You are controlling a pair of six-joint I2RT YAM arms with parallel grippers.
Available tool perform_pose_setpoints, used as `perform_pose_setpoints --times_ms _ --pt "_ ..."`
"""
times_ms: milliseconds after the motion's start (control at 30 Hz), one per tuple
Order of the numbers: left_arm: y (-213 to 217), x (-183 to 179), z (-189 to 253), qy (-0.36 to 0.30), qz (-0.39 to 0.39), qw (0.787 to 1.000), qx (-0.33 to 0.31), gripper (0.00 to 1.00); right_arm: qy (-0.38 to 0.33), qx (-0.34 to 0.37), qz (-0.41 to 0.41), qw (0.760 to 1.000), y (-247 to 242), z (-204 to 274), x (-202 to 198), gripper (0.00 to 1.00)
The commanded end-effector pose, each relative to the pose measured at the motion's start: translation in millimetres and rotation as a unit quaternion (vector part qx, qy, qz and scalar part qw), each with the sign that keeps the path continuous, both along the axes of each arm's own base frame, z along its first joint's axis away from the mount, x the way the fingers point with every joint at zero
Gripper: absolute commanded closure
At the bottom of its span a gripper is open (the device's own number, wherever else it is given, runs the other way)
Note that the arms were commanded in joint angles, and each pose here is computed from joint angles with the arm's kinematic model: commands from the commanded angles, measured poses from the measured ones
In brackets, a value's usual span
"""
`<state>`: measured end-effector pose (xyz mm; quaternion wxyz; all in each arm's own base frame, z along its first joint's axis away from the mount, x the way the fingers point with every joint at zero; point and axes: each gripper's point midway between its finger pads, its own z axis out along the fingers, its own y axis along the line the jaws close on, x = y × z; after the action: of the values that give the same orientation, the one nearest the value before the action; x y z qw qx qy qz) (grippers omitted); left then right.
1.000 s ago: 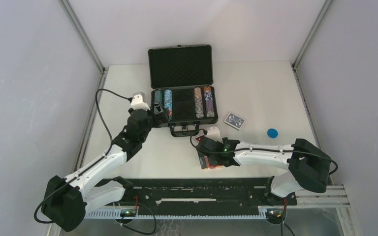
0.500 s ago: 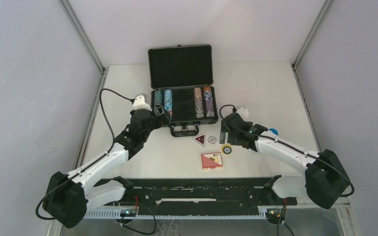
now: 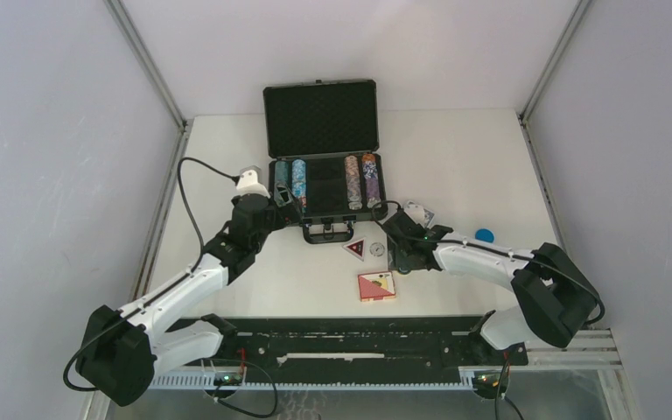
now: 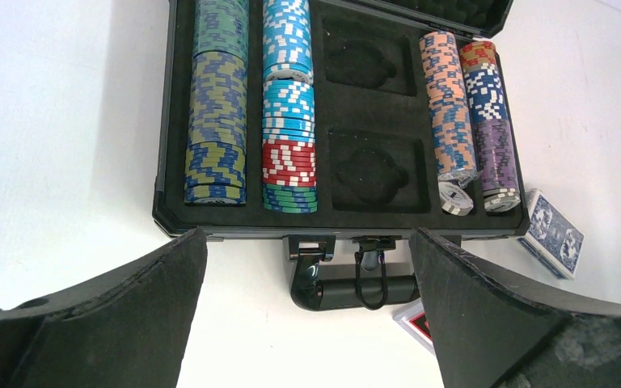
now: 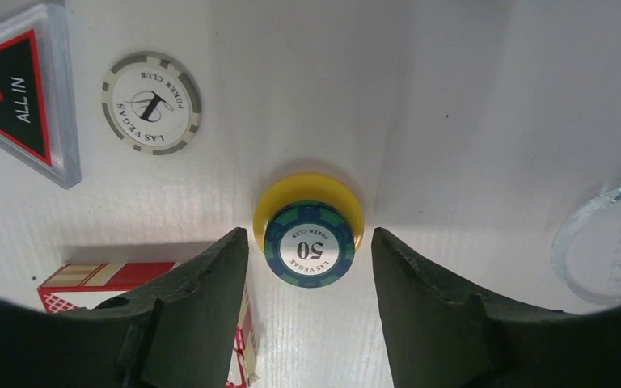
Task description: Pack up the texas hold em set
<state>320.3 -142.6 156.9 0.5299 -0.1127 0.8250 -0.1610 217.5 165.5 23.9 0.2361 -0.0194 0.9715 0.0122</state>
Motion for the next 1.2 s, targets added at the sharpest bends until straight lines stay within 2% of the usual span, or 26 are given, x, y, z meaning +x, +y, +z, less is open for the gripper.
perform_pose_setpoints --times_ms 0,133,567,667,1000,1167 --pt "-8.1 6.9 29.8 -0.032 -0.007 0.999 -0.018 0.0 -0.012 0.012 -0.007 1.0 5.5 -0.4 4.6 0.37" --pt "-7.7 7.1 28.3 -0.03 -0.006 0.999 -0.017 0.0 -0.013 0.01 -0.007 1.0 4.2 -1.1 5.7 0.42" --pt "-6.3 6.7 26.0 -0.029 -0.004 0.999 -0.015 0.0 -0.004 -0.006 -0.008 1.0 0.4 -10.6 5.6 0.44" --pt "-7.1 6.8 25.8 -0.029 -0.005 0.999 -0.015 0.0 -0.004 -0.011 -0.01 1.0 -2.0 -10.2 4.9 0.51" --pt "-8.0 6.4 25.0 -0.029 -0.007 0.999 -0.017 0.0 -0.023 0.008 -0.013 1.0 -1.5 6.8 7.2 0.64" --pt "-8.0 6.7 25.2 -0.029 -0.007 0.999 -0.018 0.0 -0.032 0.023 -0.014 0.999 -1.4 15.7 10.9 0.67"
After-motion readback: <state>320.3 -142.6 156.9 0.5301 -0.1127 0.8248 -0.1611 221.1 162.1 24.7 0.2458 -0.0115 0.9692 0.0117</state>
